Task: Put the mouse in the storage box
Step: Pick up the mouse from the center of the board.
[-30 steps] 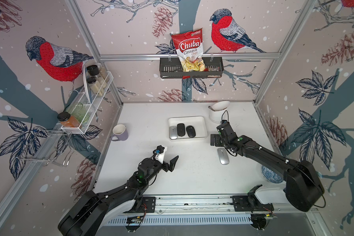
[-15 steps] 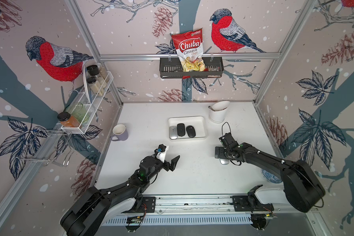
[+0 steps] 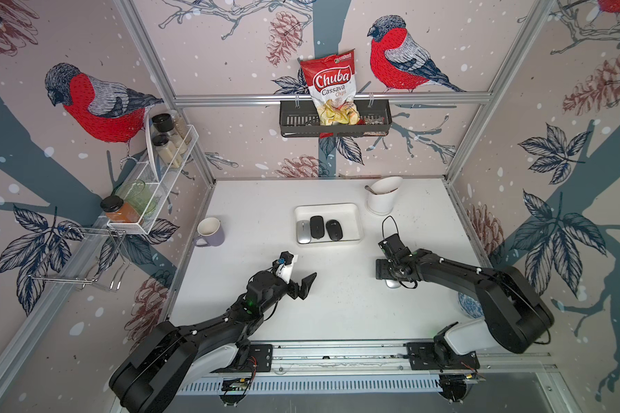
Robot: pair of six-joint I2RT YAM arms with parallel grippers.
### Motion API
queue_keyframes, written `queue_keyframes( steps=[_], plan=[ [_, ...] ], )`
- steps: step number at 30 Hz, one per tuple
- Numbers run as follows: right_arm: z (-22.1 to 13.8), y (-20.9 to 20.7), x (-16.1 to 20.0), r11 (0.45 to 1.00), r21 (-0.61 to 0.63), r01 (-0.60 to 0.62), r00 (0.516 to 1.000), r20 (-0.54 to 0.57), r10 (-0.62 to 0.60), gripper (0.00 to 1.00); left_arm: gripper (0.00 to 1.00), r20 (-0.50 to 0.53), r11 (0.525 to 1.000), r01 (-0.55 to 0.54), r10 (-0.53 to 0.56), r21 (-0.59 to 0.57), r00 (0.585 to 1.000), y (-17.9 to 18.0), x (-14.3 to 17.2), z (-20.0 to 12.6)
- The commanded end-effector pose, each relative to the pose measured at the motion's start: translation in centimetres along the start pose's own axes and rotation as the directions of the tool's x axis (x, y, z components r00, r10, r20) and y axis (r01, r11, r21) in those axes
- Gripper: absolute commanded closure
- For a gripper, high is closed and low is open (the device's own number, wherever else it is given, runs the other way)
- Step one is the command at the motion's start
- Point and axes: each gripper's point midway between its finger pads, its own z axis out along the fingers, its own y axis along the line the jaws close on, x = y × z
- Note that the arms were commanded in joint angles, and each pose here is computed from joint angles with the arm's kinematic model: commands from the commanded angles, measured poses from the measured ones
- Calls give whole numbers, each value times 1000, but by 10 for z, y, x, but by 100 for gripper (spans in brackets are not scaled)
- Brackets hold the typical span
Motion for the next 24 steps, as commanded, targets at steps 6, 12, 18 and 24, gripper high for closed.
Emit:
queue_keyframes(
  steps=[6,12,18,24],
  plan=[
    [-1,3,-2,999,9,31,1000,-3,-31,30,1,40,998,-38,36,55,999,-11,-8,-3],
    [2,7,-2,998,13,63,998,-12,-63,35,1,59,998,-49,46,47,997,-9,-10,-6],
    [-9,24,-16,996,-37,86,996,26,-85,37,2,68,991,-90,84,99,994,-19,-8,-8],
    [-25,44,-32,990,-96,108,992,69,-101,37,3,88,989,-99,90,109,992,-21,-10,-11]
  ],
)
